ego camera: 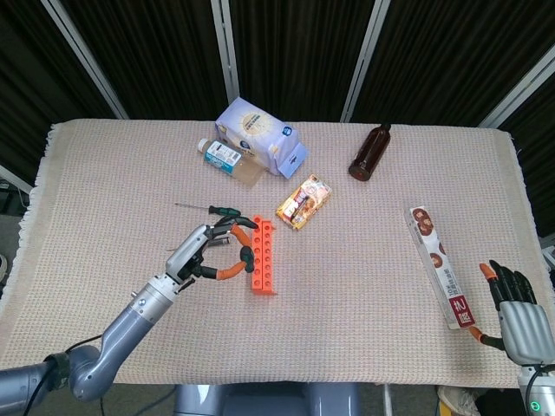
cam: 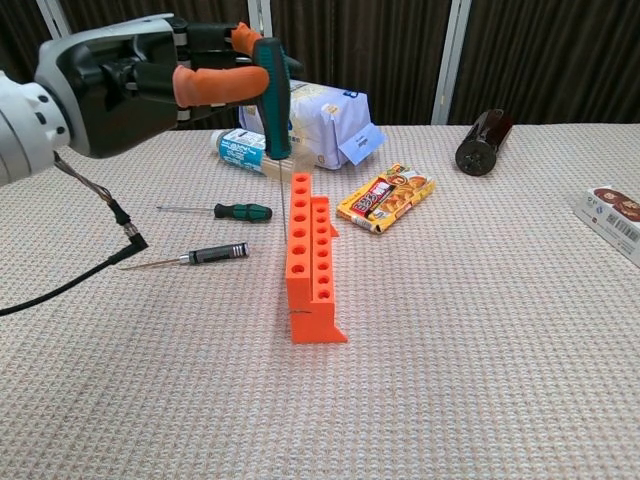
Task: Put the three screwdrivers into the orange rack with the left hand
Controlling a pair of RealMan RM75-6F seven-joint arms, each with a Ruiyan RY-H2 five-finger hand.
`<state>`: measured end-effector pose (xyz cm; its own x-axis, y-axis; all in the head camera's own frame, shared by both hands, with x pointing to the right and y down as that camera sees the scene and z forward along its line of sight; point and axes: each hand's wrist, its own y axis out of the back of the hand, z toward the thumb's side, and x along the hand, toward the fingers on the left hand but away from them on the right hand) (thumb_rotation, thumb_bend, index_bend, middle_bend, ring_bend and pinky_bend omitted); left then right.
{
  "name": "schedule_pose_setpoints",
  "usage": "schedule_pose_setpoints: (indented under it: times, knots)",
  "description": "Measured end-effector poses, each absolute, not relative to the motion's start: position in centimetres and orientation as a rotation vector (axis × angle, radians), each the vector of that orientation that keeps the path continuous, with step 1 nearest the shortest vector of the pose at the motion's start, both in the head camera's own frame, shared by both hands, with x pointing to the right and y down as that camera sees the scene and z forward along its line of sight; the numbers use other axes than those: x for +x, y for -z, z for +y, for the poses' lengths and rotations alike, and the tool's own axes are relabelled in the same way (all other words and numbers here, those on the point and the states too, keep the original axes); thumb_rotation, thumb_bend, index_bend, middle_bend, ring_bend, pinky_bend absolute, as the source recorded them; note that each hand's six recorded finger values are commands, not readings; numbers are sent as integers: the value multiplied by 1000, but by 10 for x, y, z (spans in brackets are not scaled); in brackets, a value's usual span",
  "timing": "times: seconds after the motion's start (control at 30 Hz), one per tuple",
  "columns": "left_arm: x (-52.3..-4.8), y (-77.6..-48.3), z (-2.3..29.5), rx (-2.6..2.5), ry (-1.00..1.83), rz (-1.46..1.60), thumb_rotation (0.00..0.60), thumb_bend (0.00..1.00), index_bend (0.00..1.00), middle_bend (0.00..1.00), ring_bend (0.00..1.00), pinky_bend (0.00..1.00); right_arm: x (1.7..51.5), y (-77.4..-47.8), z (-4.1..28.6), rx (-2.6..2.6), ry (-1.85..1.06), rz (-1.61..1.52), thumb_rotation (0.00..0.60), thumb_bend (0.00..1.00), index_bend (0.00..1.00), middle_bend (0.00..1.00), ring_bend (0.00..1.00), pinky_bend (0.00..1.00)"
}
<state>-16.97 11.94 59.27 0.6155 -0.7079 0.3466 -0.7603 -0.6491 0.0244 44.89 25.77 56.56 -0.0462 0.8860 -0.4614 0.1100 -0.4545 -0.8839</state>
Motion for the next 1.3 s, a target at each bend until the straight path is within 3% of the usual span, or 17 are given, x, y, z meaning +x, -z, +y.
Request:
schedule_pose_setpoints:
  times: [0.6,1.3]
  knots:
    - [-149,-626,121,2740,-522,-1258,600,587,662,217,102,0,454,-566,260,-1602,-1569,-1093,600,0,20,0,0,16]
    - [-151,-620,125,2694,-461,-1224,600,587,671,217,102,0,456,-566,261,-1599,-1583,-1093,600,0,20,0,0,17]
